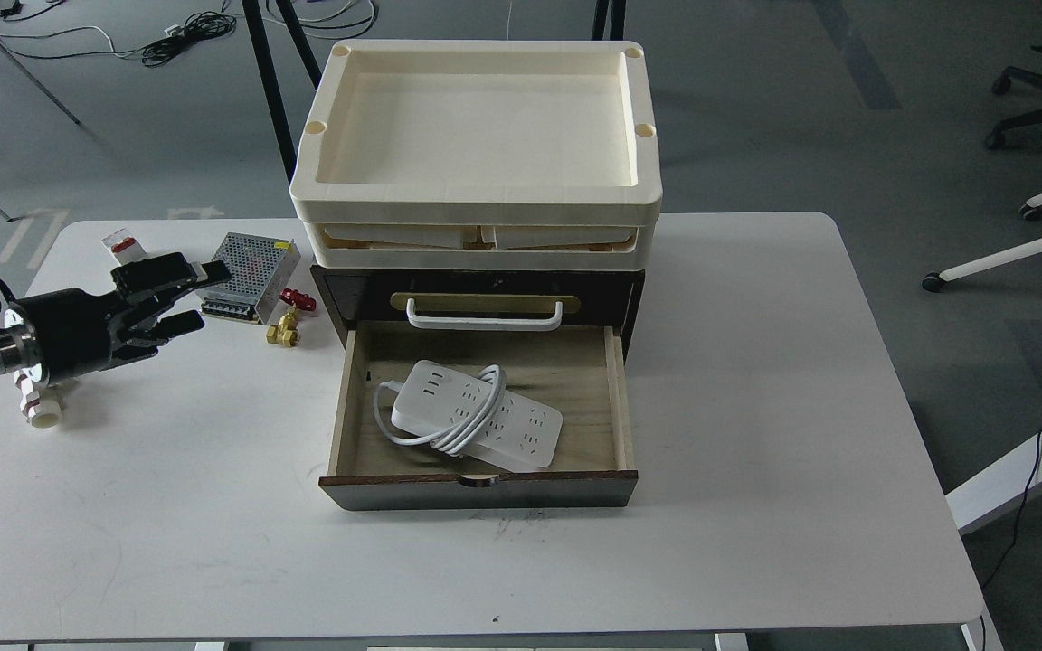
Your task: Put charging cable into cabinet
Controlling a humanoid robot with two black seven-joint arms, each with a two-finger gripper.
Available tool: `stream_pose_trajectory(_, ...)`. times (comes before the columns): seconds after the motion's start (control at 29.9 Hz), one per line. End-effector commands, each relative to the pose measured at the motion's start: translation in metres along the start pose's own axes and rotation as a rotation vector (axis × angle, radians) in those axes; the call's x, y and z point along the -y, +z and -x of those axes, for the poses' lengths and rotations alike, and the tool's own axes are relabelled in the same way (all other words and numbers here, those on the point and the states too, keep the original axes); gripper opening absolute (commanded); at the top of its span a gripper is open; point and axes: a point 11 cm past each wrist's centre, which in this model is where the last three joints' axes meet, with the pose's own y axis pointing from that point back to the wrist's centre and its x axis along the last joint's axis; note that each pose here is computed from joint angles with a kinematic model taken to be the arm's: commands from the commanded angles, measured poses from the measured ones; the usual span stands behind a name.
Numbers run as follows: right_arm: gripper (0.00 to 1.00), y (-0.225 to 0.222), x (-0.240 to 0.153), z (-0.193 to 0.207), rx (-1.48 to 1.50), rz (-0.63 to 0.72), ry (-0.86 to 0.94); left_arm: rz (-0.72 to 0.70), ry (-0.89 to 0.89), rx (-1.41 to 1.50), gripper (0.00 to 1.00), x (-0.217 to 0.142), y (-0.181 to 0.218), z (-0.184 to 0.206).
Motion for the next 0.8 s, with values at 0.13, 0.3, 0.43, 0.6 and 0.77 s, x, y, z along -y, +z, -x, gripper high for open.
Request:
stream_pose_trajectory(0.13,0.99,-0.005,0.021,0.043,0.056,-0.029,-0.100,0.360,0.392,-0.303,0.99,-0.044,0.057,-0.092)
stream_pose_trajectory(0.3,0.99,-0.012,0.039,0.090,0.110,-0.054,-0.209,0.626,0.612,-0.458,0.99,-0.082,0.083,-0.142)
stream_pose_trajectory(0.43,1.00,0.011,0.049,0.137,0.202,-0.040,-0.298,0.721,0.608,-0.515,0.99,-0.067,0.098,-0.143)
stream_pose_trajectory(0.6,1.00,0.020,0.054,0.159,0.243,-0.038,-0.332,0.735,0.558,-0.564,0.99,-0.038,0.098,-0.128)
stream_pose_trajectory(0.77,1.00,0.010,0.057,0.164,0.344,-0.116,-0.326,0.750,0.552,-0.572,0.99,-0.035,0.101,-0.127)
